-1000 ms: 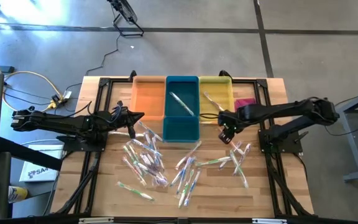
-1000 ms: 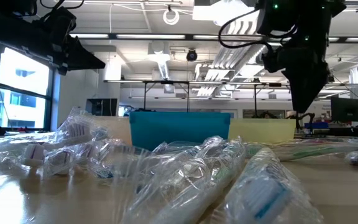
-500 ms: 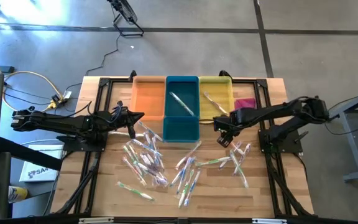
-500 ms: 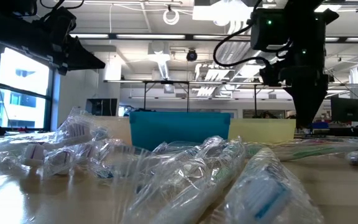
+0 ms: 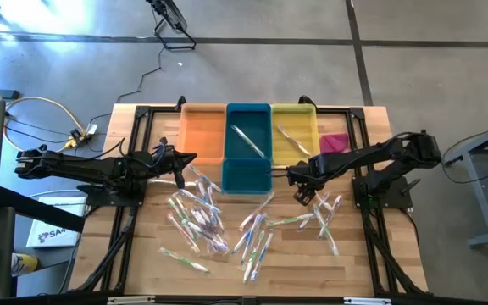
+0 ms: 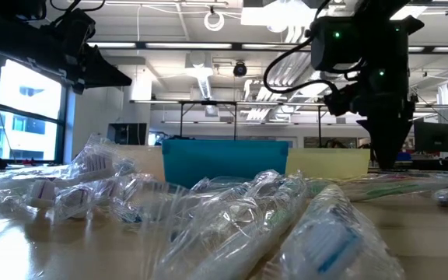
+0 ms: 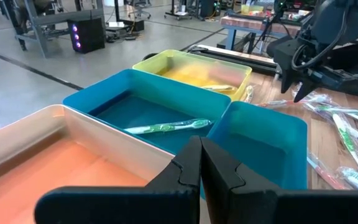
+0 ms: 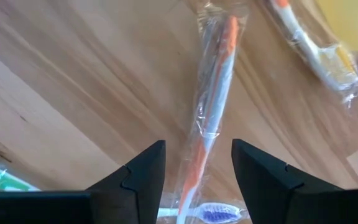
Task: Pick & Place Toothbrushes
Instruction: Put the orange toothbrush into the bottom blue bin
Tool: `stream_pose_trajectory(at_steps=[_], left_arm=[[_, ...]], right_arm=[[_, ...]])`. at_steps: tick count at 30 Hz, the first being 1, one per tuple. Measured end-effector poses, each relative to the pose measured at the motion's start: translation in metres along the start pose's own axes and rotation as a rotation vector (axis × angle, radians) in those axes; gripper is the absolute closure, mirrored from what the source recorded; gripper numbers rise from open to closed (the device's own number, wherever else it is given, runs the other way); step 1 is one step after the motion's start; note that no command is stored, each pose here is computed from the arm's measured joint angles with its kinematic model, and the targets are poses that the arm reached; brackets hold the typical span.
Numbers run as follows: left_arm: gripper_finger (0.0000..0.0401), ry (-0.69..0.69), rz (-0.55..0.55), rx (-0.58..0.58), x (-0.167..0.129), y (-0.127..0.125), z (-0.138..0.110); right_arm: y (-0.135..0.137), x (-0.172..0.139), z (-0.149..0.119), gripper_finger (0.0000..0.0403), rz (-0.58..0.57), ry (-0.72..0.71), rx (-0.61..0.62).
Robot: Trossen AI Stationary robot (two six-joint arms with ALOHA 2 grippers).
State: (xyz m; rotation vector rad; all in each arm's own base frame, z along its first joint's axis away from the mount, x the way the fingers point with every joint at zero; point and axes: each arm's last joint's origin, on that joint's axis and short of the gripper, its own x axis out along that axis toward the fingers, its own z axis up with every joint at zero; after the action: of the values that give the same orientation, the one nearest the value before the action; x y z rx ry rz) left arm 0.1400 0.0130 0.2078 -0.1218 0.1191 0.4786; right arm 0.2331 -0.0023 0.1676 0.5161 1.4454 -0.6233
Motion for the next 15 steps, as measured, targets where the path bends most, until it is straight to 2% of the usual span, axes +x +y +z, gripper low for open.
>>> stream_pose_trajectory(at_steps=[15], left_arm=[[0.0401,0.000,0.000,0.000,0.0000,0.0000,0.0000]], right_arm=[[0.0004,0.0004,0.0021,0.0226,-0.016,-0.038,0.059]])
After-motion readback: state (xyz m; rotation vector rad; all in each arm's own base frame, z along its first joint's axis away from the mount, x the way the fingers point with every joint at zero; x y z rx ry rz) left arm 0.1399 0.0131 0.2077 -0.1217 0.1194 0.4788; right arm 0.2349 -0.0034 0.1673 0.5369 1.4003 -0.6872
